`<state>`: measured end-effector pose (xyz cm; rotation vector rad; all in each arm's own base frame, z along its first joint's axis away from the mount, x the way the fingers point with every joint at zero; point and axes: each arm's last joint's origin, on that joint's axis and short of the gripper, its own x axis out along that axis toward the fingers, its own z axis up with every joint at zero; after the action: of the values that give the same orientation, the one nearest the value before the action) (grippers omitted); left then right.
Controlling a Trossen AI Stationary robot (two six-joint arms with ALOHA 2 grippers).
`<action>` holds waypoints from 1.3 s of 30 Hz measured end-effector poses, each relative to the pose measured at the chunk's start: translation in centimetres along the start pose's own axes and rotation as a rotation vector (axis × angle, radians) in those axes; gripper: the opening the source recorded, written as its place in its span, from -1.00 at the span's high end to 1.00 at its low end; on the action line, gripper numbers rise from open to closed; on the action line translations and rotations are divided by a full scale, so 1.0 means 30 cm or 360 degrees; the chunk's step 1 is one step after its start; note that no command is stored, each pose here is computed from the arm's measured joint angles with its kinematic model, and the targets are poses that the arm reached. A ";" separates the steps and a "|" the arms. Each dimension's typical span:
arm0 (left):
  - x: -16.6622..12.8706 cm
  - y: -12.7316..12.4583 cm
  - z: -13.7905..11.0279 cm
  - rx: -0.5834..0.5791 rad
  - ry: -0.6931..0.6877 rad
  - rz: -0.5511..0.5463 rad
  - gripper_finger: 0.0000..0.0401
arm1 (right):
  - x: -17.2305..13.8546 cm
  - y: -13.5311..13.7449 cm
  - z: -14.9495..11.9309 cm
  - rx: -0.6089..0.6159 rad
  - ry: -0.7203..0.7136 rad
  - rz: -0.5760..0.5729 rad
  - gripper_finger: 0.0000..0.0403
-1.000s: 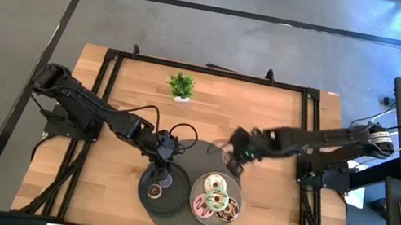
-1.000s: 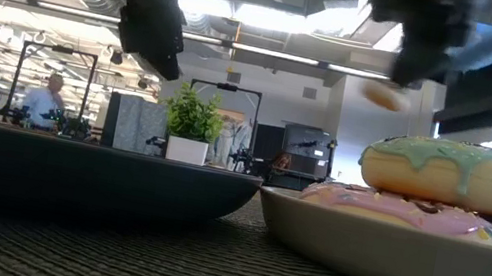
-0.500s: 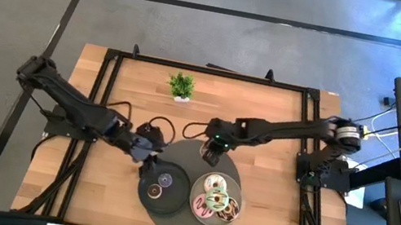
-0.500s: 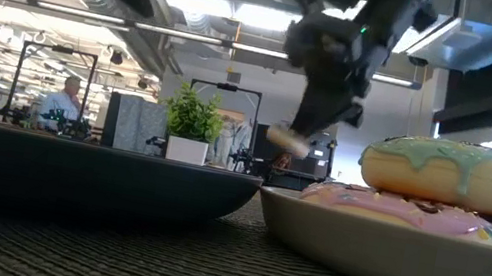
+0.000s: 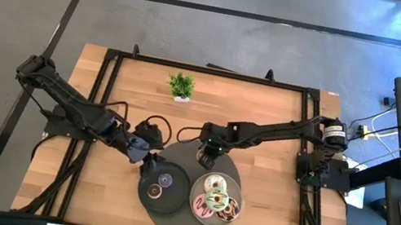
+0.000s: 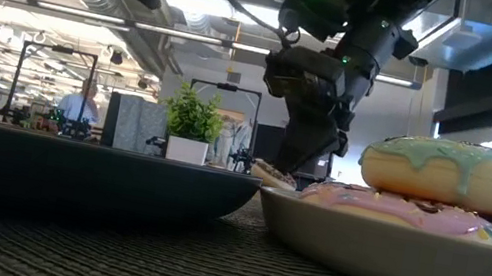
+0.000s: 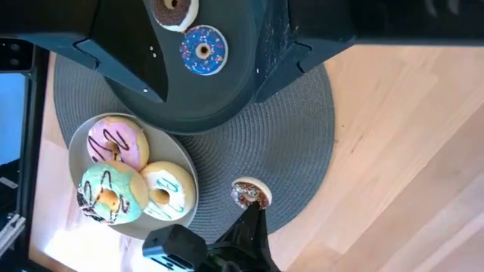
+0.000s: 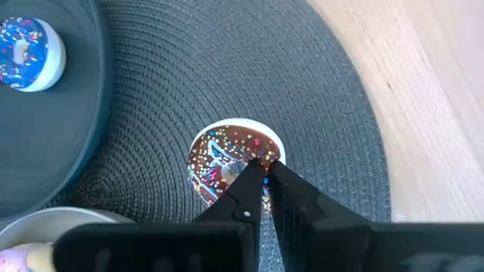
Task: Pick & Place donuts
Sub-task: Put the small brown donut on the black plate
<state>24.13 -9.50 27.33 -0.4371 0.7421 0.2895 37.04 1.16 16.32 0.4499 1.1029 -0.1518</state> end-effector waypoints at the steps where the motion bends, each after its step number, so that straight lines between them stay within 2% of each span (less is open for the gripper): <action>1: 0.000 0.001 0.000 0.0000 -0.0008 0.0008 0.05 | 0.000 0.000 0.000 0.0001 -0.0001 0.0000 0.85; 13: 0.000 0.001 0.001 0.0000 -0.0016 0.0014 0.05 | 0.000 0.001 0.002 -0.0006 -0.0009 0.0005 0.85; 23: 0.000 0.001 0.001 0.0000 -0.0016 0.0014 0.03 | -0.004 0.026 0.049 -0.0023 -0.0248 0.0124 0.85; 27: 0.000 0.001 0.001 -0.0012 -0.0016 0.0014 0.05 | -0.003 0.027 0.052 -0.0029 -0.0261 0.0128 0.85; 35: 0.000 0.000 0.002 -0.0015 -0.0019 0.0011 0.04 | 0.082 0.015 0.043 -0.0024 -0.0222 0.0132 0.85; 39: 0.000 0.000 0.002 -0.0016 -0.0019 0.0010 0.03 | 0.091 0.014 0.042 -0.0024 -0.0222 0.0129 0.82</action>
<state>24.16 -9.48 27.38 -0.4423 0.7308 0.3018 39.46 1.28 14.49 0.4629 0.9470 -0.1022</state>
